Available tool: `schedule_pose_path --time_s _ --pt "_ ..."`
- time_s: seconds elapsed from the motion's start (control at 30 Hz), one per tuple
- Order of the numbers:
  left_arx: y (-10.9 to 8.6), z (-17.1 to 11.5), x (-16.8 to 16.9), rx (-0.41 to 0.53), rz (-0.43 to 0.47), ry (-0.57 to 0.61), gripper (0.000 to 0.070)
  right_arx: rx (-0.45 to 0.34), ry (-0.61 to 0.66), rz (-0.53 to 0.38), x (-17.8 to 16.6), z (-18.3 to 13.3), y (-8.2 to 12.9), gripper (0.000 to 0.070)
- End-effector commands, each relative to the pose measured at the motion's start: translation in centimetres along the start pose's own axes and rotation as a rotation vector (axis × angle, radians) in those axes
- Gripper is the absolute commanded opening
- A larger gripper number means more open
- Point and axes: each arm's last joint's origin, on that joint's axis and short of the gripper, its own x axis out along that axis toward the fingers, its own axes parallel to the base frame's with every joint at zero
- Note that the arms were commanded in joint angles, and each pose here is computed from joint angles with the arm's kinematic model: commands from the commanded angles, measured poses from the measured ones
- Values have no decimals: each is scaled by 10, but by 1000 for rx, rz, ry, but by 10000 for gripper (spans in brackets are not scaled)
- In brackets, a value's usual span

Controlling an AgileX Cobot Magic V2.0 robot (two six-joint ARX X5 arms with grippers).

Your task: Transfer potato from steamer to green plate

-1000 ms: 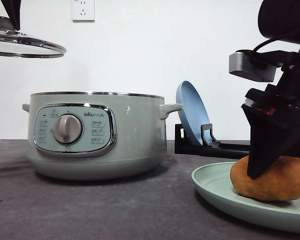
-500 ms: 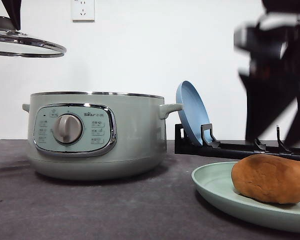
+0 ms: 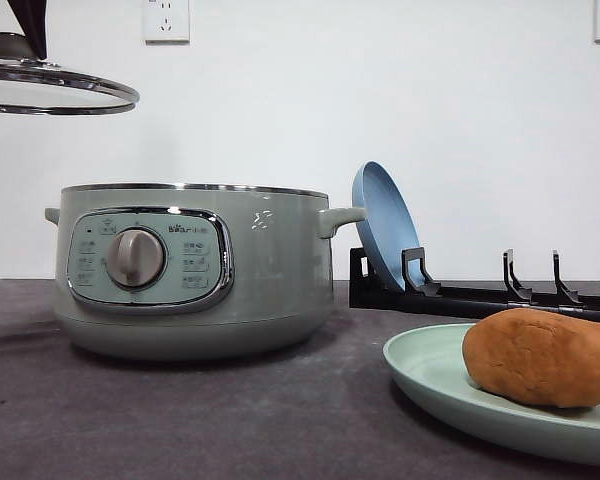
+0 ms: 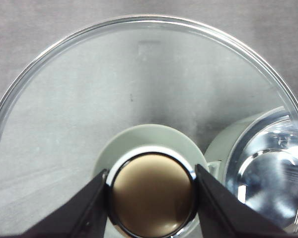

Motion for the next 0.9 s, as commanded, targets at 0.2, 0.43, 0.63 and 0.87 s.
schedule_pose_path --time_s 0.2,0.43,0.63,0.87 --pt "0 7 -7 -7 -4 -65 10 23 -261 13 -75 -19 6 548" --pt "-5 6 -7 -9 -12 -54 10 16 -318 28 -95 -22 8 548" --pt "-15 6 -7 11 -31 -53 10 16 -316 26 -95 -23 8 548" --pt "-34 7 -7 52 -65 -59 10 13 -342 33 -96 -20 9 548"
